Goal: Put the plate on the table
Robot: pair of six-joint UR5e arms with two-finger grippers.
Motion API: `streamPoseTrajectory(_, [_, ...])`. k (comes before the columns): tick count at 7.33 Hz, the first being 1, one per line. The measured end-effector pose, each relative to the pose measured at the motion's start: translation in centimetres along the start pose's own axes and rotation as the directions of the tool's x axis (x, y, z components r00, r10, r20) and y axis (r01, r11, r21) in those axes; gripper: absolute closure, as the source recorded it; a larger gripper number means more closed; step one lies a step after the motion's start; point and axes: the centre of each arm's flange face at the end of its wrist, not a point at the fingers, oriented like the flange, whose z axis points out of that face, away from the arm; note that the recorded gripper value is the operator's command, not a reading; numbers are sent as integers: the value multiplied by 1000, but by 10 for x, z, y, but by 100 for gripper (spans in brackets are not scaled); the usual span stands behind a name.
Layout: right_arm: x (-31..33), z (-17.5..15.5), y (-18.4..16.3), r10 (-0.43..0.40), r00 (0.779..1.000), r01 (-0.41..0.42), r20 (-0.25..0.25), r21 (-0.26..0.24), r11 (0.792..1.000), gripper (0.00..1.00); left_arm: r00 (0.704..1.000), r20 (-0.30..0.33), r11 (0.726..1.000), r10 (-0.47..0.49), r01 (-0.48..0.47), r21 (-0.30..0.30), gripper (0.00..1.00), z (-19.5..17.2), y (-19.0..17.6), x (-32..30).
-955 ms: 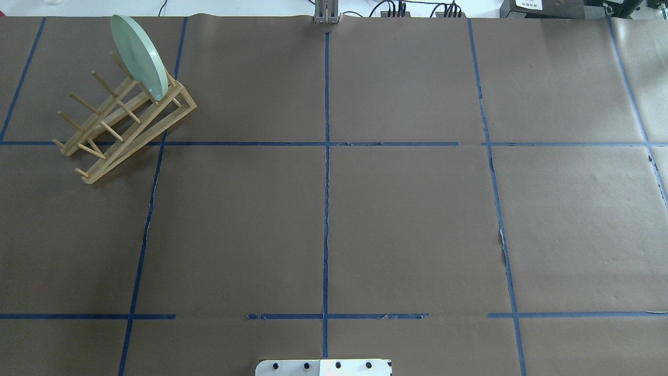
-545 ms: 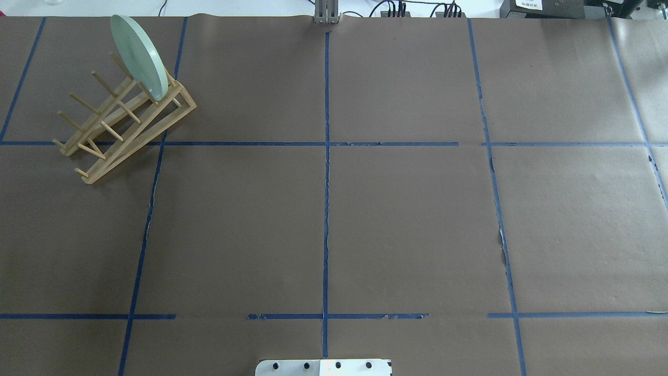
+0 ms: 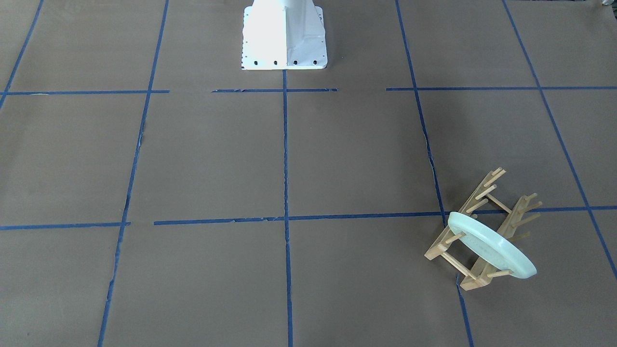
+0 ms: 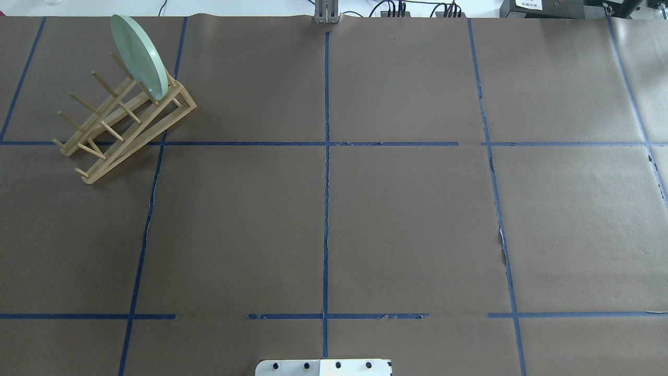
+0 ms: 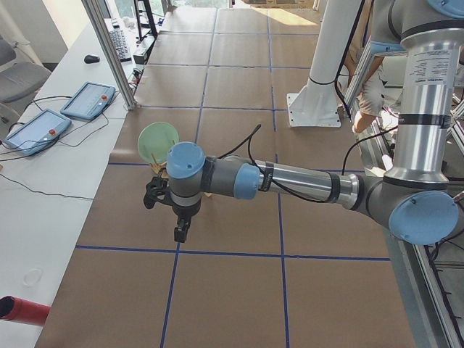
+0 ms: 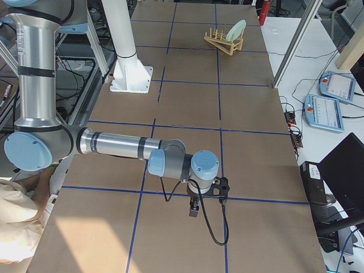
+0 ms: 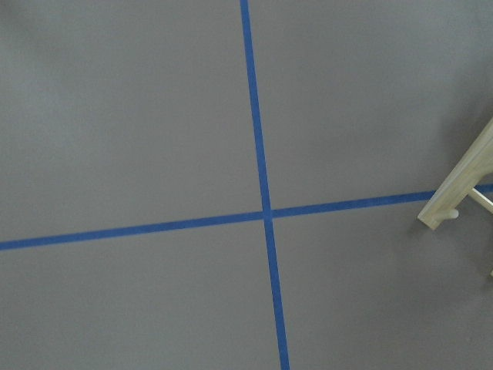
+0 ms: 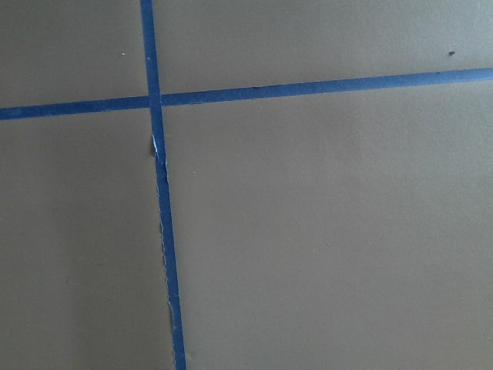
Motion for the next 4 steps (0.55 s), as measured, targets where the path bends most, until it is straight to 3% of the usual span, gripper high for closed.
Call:
streamPoseTrajectory(1, [0,0,0,0,1000,0,0,0,1000,0,1000,-8,999,-1,2,43,0,-2,-30,4])
streamPoseTrajectory(2, [0,0,0,0,1000,0,0,0,1000,0,993,-75,993,-85,91,74,0,-7,-49,16])
streamPoseTrajectory(4, [0,0,0,0,1000,0,0,0,1000,0,912,-302,945,-276,314,86,0,-4,-76,89])
